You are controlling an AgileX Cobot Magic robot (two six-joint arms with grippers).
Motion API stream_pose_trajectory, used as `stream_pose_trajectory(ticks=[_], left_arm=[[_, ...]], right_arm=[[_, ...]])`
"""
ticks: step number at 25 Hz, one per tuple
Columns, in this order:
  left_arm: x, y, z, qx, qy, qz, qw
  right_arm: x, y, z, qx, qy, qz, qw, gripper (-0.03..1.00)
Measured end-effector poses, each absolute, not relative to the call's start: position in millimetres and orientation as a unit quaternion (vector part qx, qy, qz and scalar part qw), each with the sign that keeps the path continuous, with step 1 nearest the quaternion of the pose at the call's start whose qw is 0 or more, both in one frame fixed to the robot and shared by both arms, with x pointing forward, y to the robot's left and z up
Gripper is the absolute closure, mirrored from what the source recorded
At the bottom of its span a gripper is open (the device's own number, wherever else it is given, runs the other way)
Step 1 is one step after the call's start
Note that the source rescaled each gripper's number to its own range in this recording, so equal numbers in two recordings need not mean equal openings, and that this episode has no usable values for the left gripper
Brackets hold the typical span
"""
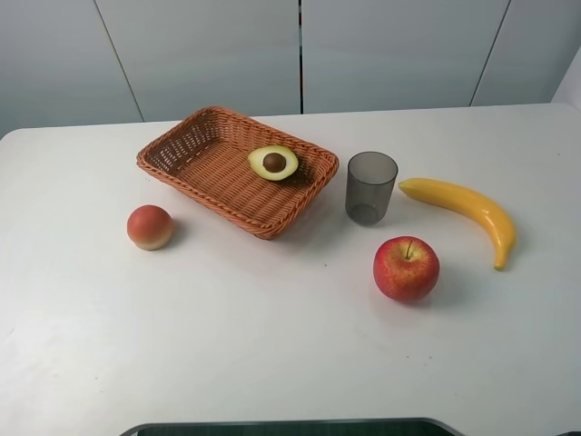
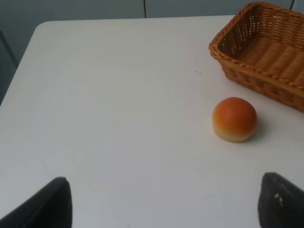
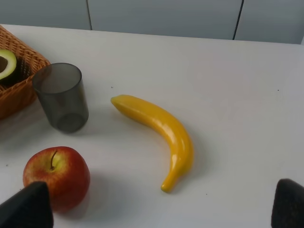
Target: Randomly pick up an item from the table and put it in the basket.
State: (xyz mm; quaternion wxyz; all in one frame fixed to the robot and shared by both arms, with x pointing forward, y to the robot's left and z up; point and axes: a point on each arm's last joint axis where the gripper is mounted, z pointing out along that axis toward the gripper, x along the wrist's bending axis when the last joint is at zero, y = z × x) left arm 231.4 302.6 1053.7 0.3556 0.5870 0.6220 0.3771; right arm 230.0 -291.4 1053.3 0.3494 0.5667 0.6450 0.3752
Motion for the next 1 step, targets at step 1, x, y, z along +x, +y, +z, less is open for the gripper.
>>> stream_pose_trajectory(ticks=[1], left_arm=[[231.4,302.6,1053.7,0.587,0.622,0.377,0.356]], right_arm=[[230.0,-291.4,1053.3,0.567,0.645,0.375,0.349,-0.02]])
